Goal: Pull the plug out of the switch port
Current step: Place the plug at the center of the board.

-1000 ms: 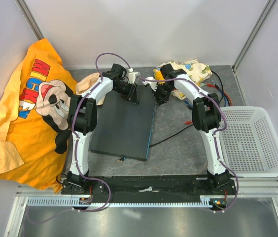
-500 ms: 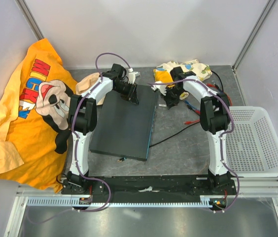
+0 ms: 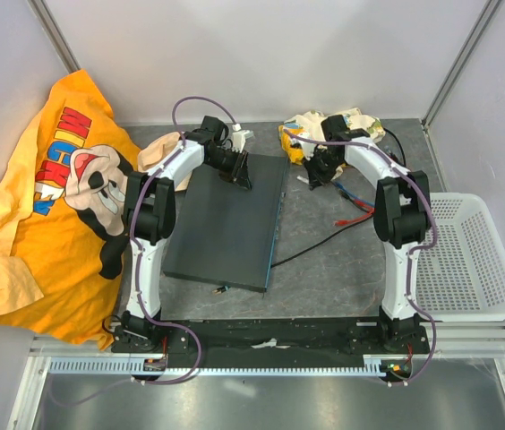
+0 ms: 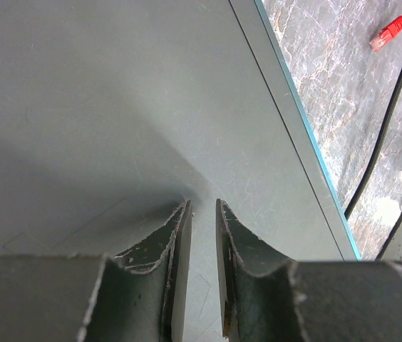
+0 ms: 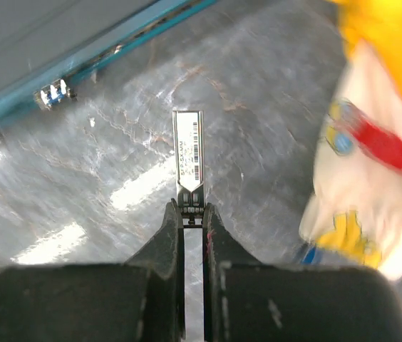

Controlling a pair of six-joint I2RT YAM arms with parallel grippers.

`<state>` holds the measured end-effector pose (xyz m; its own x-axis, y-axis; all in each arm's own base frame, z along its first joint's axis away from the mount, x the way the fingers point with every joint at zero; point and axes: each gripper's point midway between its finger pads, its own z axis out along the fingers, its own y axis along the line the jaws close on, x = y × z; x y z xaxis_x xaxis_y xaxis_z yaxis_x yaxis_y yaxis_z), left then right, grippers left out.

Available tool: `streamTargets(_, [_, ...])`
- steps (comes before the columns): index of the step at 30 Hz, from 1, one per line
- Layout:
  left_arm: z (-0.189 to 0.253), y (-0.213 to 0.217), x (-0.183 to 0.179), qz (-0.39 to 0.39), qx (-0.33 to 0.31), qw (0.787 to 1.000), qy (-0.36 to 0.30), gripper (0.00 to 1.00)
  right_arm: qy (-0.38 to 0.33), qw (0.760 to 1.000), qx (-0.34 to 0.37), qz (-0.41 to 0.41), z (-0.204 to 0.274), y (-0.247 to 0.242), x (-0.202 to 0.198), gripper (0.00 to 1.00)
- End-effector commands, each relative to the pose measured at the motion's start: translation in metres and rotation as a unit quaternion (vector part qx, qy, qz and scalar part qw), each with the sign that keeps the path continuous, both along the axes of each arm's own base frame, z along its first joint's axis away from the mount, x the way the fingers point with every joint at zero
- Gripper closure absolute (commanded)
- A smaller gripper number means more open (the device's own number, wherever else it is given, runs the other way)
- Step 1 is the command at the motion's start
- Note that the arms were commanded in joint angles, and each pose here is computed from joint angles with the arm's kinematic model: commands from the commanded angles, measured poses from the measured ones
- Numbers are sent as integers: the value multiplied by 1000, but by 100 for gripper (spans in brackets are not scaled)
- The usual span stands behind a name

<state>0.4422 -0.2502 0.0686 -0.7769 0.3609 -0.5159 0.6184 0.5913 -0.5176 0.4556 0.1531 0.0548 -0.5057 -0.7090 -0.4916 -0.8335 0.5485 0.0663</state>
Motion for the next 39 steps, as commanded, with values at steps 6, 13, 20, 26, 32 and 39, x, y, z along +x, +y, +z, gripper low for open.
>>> streamTargets(6, [0,3,8,9,-1,1000,-15,72,-92,927,10,-362,52,-74,41,100])
streamTargets(13, [-1,5,10,14,-1,1000,-16,72,-65,897,-55,-434,14,-119,30,100])
streamTargets(20, [2,7,9,17,2,1000,-18,72,-22,885,-83,-457,-23,-142,13,100])
streamTargets(26, [0,7,9,19,1,1000,-15,72,-7,866,-100,-489,-37,-148,4,87])
streamTargets(32, [-1,7,9,19,0,1000,-14,72,-13,891,-35,-453,-5,-125,18,41])
streamTargets(39, [-1,5,10,16,-5,1000,-14,71,-42,945,80,-314,66,-18,25,35])
